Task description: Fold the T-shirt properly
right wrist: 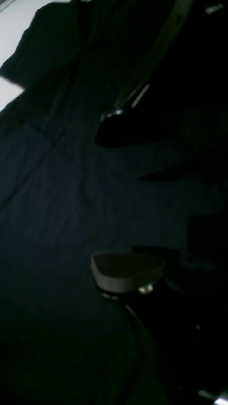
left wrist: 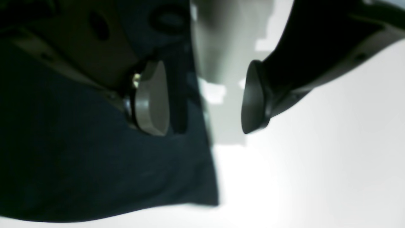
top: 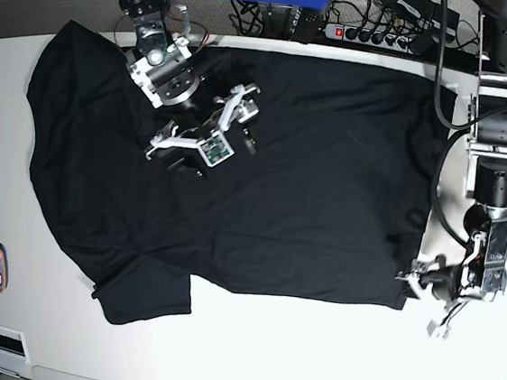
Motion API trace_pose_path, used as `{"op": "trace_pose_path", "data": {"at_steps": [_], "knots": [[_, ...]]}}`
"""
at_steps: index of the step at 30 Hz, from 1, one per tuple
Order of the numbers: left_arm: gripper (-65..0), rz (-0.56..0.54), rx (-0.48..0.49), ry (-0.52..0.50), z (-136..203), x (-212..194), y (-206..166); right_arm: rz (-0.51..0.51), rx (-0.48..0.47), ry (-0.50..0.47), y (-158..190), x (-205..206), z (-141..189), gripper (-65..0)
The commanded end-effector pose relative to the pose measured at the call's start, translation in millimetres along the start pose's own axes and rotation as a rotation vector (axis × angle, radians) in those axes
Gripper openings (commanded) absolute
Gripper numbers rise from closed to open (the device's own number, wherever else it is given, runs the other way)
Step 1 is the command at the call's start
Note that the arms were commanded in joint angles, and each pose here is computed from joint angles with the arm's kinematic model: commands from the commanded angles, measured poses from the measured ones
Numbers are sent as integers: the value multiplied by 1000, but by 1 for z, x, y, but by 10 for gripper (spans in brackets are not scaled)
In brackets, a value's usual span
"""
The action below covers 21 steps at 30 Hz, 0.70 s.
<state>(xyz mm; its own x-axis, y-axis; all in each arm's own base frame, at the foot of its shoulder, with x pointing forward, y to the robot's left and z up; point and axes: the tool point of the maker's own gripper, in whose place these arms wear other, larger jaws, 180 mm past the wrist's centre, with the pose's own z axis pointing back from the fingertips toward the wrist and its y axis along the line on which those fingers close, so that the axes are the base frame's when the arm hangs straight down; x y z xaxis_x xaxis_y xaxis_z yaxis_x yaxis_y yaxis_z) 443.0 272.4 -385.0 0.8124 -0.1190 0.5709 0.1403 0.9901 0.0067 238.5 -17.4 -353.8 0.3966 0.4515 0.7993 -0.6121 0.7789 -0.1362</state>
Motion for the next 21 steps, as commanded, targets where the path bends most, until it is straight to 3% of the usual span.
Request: {"op": "trace_pose_path", "data": {"at_steps": [1,9,21], "knots": [[-293,16,8,-74,7,28,9,-2,1,-42,1,10,4,-161],[-293,110,28,-124,-13,9,27,-5,13,-33,8,6,5,-161],[-293,168,-26,-90,-40,-24,-4,-12,44,-24,21,1,8,-161]]}}
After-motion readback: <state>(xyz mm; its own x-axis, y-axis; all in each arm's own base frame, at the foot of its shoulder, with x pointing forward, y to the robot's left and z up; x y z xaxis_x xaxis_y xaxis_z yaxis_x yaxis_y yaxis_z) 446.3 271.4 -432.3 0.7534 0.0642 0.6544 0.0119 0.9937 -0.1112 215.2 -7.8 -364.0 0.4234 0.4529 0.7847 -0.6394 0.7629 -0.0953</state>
